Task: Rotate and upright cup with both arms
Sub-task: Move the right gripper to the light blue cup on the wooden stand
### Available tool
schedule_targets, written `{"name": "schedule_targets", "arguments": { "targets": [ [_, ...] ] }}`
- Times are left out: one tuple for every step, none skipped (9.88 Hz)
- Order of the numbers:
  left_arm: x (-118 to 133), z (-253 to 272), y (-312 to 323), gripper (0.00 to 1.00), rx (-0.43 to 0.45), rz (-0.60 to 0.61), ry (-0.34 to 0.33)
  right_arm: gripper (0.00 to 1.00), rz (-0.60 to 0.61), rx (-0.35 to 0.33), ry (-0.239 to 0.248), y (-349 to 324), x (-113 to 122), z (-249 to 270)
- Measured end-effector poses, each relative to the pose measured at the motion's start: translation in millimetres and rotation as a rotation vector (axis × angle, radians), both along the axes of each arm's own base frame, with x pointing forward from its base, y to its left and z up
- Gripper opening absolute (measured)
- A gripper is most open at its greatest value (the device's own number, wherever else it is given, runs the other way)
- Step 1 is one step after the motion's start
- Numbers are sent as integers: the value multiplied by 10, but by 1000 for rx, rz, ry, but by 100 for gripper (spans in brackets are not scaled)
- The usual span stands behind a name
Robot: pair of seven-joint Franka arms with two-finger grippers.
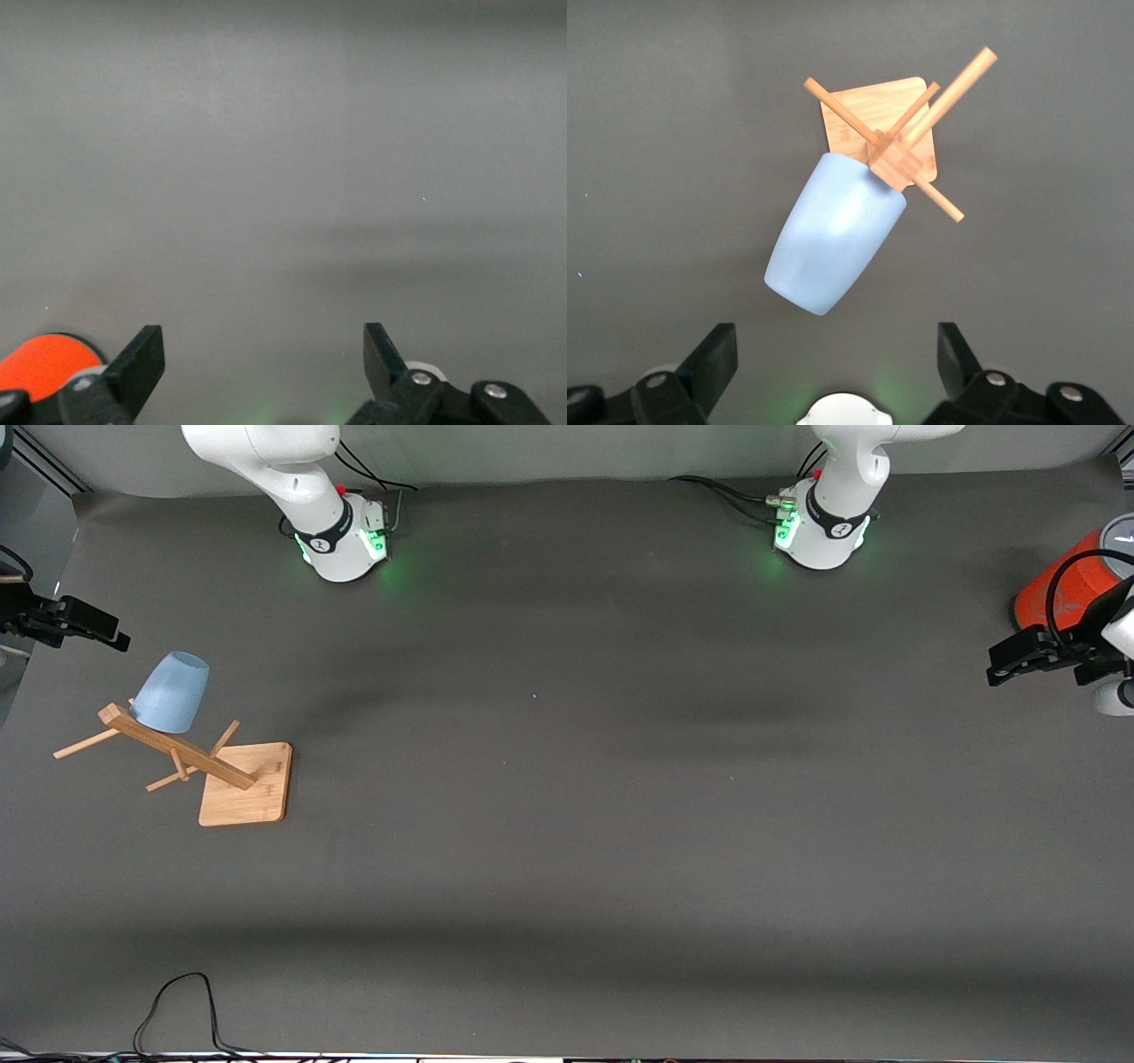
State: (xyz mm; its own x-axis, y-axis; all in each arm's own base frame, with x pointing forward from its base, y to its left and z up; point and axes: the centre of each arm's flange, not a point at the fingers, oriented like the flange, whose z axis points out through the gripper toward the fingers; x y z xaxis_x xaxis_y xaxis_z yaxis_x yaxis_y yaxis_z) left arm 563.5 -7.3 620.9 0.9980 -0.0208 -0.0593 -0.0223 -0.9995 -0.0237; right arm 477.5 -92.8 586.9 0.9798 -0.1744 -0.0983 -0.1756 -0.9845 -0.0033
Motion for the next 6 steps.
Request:
{"name": "schedule_targets", "arguments": {
  "targets": [
    [5, 4, 0, 100, 0, 0, -5, 100, -89, -8, 7, 6, 1, -34],
    [9, 7, -1, 100, -1, 0, -8, 100, -195, -19, 9, 10, 7, -67],
    [10, 7, -2, 100, -2, 0, -9, 100, -313, -31, 8, 13, 18, -112],
    [11, 8, -2, 100, -2, 0, -9, 100, -398, -39, 6, 20, 32, -189],
    [11, 8, -3, 100, -2, 0, -10, 100, -442, -43, 0, 24, 47, -304],
    [11, 8, -3, 100, -2, 0, -10, 100, -475, -45, -11, 27, 62, -452]
  ]
}}
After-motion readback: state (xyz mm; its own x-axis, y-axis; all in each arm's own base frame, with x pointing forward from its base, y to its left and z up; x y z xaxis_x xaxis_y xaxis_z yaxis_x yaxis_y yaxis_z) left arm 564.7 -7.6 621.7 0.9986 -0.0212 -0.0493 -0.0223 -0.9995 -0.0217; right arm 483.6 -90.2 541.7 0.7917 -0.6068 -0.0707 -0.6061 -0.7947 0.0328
